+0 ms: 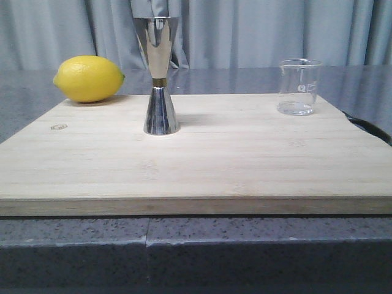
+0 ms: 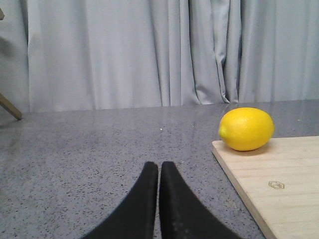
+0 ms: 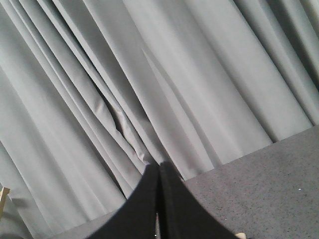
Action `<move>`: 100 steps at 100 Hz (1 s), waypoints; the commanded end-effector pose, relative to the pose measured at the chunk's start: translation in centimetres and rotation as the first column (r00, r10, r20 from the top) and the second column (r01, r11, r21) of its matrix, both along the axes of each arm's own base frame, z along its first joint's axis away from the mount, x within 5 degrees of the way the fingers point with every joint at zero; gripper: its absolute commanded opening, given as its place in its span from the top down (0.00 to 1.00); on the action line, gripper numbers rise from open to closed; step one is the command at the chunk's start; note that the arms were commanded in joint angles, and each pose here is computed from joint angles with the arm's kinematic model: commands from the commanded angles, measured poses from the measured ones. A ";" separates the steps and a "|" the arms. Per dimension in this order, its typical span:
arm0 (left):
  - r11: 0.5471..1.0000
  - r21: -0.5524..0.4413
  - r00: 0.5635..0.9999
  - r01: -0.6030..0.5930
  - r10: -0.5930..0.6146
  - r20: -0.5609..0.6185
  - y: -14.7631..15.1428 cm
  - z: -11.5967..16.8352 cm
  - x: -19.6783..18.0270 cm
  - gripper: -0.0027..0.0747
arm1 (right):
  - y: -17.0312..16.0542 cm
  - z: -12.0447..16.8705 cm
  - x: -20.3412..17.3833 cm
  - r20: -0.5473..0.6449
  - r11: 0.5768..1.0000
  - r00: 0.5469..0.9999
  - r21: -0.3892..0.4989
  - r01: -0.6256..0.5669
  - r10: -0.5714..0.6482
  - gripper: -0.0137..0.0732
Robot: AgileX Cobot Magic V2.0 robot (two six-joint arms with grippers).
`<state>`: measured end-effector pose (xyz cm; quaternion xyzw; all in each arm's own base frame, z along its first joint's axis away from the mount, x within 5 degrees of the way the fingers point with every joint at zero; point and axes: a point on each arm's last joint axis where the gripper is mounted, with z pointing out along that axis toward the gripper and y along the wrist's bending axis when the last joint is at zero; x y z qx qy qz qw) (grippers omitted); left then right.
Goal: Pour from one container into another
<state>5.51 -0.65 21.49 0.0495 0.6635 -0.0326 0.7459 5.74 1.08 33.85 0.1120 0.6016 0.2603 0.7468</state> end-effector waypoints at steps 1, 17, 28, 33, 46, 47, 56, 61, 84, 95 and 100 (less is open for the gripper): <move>1.000 -0.023 0.995 -0.003 0.005 0.096 0.1 0.7 -0.3 0.99 | -0.3 0.8 -0.1 0.026 0.999 0.999 -0.013 0.040 -0.040 0.93; 1.000 -0.023 0.995 -0.003 0.005 0.096 0.1 0.7 -0.3 0.99 | -0.3 0.4 0.1 0.018 0.997 0.999 -0.058 0.051 -0.050 0.93; 1.000 -0.023 0.995 -0.003 0.005 0.096 0.1 0.7 -0.3 0.99 | -0.4 -1.5 0.7 -0.023 0.987 0.996 -0.133 0.086 -0.089 0.93; 1.000 -0.023 0.995 -0.003 0.005 0.096 0.1 0.7 -0.3 0.99 | -0.7 -2.7 1.0 -0.050 0.985 0.992 -0.136 0.109 -0.116 0.93; 1.000 -0.023 0.995 -0.003 0.005 0.096 0.1 0.7 -0.3 0.99 | -1.1 -5.3 1.3 -0.103 0.979 0.981 -0.138 0.147 -0.162 0.93; 1.000 -0.023 0.995 -0.003 0.005 0.096 0.1 0.7 -0.3 0.99 | -1.1 -5.5 1.3 -0.107 0.979 0.981 -0.139 0.146 -0.162 0.93; 1.000 -0.023 0.995 -0.003 0.005 0.096 0.1 0.7 -0.3 0.99 | -1.1 -6.3 1.4 -0.129 0.979 0.978 -0.144 0.147 -0.165 0.93; 1.000 -0.023 0.995 -0.003 0.005 0.096 0.1 0.7 -0.3 0.99 | -1.2 -6.3 1.4 -0.126 0.978 0.977 -0.144 0.154 -0.172 0.93; 1.000 -0.023 0.995 -0.003 0.005 0.096 0.1 0.7 -0.3 0.99 | -0.9 -6.5 1.5 -0.109 0.935 0.976 -0.326 0.142 -0.186 0.93; 1.000 -0.023 0.995 -0.003 0.005 0.096 0.1 0.7 -0.3 0.99 | -0.8 -6.6 1.5 -0.105 0.904 0.976 -0.406 0.135 -0.193 0.93; 1.000 -0.023 0.995 -0.003 0.005 0.096 0.1 0.7 -0.3 0.99 | -0.8 -6.6 1.3 -0.089 0.888 0.977 -0.439 0.137 -0.194 0.93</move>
